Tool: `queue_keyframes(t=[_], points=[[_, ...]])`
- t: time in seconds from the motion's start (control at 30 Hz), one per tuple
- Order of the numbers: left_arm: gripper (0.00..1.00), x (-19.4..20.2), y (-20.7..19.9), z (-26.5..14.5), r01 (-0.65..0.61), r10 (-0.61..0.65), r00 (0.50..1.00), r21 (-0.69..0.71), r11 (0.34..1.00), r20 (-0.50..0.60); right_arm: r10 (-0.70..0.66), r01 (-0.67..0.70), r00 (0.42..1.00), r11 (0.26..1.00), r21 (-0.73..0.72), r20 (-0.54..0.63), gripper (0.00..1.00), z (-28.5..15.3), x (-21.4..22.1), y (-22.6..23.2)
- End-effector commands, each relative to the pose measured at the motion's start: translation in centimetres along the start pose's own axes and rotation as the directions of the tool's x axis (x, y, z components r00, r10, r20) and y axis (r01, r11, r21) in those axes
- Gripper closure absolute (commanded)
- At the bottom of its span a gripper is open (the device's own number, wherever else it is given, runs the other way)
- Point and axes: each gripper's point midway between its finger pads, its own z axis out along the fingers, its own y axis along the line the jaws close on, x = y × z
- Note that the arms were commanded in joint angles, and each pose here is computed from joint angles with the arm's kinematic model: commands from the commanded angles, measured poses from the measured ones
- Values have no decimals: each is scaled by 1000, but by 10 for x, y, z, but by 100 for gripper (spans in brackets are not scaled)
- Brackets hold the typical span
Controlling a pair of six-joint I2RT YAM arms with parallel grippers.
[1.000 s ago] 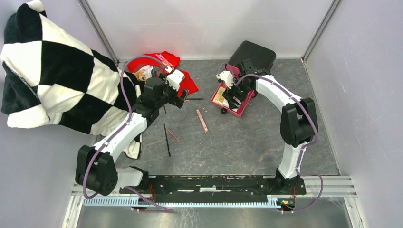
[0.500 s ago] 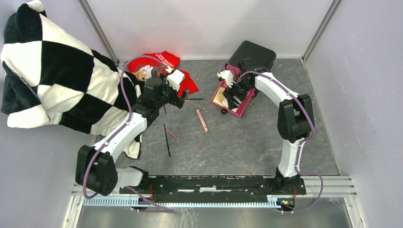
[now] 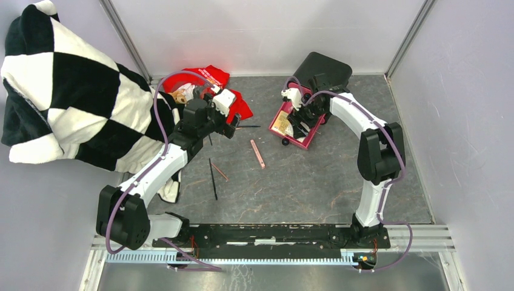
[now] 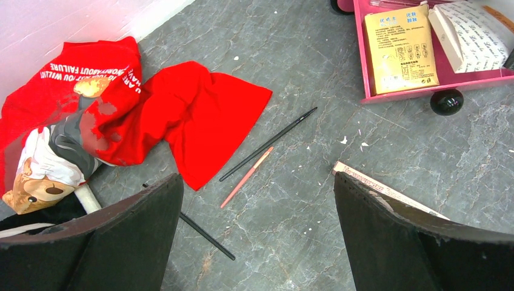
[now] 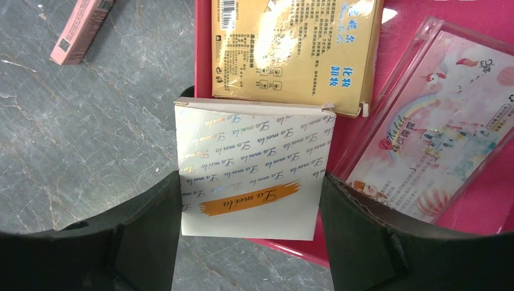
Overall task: Organize the makeup
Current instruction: Place the makeup in the drawer.
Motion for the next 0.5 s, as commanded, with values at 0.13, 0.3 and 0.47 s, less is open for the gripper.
queue_keyframes(t=[0.13,0.3,0.47], points=[[0,-25,6,-3,16,-15,997,-12,1000,74,-5,9,997,998,-54,76,53,-14,-13,17],[0,-24,5,-2,17,-16,997,-10,1000,72,1,4,998,998,-64,69,53,-11,-6,21],[0,-24,5,-3,16,-16,997,-10,1000,74,15,-12,999,998,-61,49,53,-3,3,19]])
